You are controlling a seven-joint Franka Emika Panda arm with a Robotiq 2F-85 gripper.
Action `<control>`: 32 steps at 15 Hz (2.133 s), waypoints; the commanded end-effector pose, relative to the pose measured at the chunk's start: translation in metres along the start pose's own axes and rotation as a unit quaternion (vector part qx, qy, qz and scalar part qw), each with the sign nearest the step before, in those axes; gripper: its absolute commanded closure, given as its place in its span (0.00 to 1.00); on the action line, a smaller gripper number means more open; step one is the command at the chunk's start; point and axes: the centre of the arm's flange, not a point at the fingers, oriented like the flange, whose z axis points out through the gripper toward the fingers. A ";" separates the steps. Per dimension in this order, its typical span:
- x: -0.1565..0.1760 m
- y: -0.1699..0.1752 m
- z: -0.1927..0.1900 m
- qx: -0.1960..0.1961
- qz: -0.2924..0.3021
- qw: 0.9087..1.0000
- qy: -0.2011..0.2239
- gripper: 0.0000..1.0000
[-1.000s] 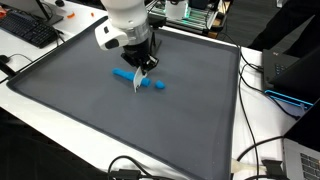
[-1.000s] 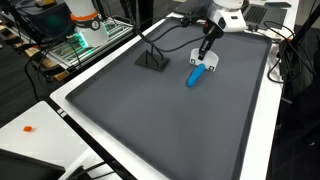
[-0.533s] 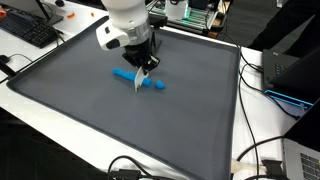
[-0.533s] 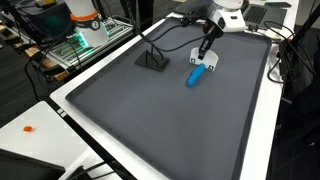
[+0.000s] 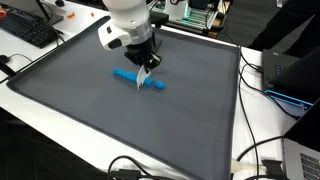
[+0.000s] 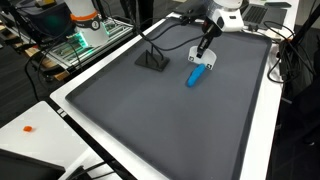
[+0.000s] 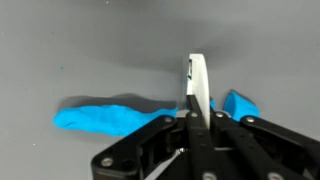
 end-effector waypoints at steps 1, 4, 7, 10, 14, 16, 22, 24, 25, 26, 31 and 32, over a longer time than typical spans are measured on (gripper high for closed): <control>-0.016 -0.004 0.003 0.016 -0.005 1.000 -0.019 0.99; -0.019 -0.004 -0.004 0.013 -0.006 1.000 -0.016 0.99; -0.019 0.001 -0.013 0.007 -0.004 1.000 -0.010 0.99; -0.018 0.006 -0.030 0.004 -0.002 1.000 0.003 0.99; -0.015 0.018 -0.050 -0.001 0.005 1.000 0.021 0.99; -0.012 0.025 -0.054 -0.003 0.009 1.000 0.026 0.99; -0.007 0.039 -0.047 -0.004 0.012 1.000 0.028 0.99; -0.006 0.042 -0.044 -0.005 0.010 1.000 0.029 0.99; -0.005 0.043 -0.042 -0.004 0.010 1.000 0.029 0.99; -0.005 0.044 -0.041 -0.004 0.009 1.000 0.029 0.99; -0.001 0.047 -0.029 -0.001 0.002 1.000 0.027 0.99; -0.001 0.047 -0.026 -0.001 0.001 1.000 0.026 0.99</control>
